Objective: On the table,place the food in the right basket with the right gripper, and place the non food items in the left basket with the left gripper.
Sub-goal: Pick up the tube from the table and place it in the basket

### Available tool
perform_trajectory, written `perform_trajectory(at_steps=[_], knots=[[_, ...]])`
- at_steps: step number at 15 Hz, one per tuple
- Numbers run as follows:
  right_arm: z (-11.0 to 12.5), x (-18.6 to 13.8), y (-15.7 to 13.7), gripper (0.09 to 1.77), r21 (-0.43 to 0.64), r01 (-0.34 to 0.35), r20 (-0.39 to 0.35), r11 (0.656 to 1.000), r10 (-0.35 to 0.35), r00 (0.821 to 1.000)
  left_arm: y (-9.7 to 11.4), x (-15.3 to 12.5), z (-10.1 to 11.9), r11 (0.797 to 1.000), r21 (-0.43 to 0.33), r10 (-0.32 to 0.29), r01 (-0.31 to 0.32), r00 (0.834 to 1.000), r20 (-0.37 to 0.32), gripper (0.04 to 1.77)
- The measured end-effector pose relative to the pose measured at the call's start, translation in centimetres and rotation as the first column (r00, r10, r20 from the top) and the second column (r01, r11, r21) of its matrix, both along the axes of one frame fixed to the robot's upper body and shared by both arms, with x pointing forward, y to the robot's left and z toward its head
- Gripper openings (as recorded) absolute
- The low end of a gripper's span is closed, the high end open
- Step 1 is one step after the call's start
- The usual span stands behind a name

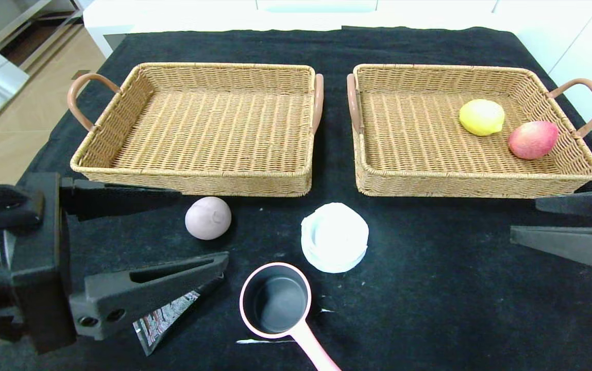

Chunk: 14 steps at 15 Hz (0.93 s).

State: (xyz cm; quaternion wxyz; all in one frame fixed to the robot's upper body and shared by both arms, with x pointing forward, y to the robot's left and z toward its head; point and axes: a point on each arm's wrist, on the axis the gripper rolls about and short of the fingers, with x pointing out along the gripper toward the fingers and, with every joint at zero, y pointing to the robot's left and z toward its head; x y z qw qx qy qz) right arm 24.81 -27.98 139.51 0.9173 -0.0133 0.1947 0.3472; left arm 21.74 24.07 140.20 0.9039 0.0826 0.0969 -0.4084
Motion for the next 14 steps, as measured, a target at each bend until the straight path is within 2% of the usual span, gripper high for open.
perform_trajectory(at_steps=[9,14], knots=[[-0.54,-0.21,-0.5,1.7,-0.008,0.025,-0.017,1.0,-0.025,1.0,-0.08,0.18,0.09,1.0,0.008,0.015,-0.015,1.0,-0.014,1.72],[-0.78,0.1,-0.51,1.7,-0.013,0.031,-0.029,0.999,-0.031,0.999,0.24,0.02,-0.25,0.993,0.093,0.077,-0.068,0.993,-0.094,1.72]])
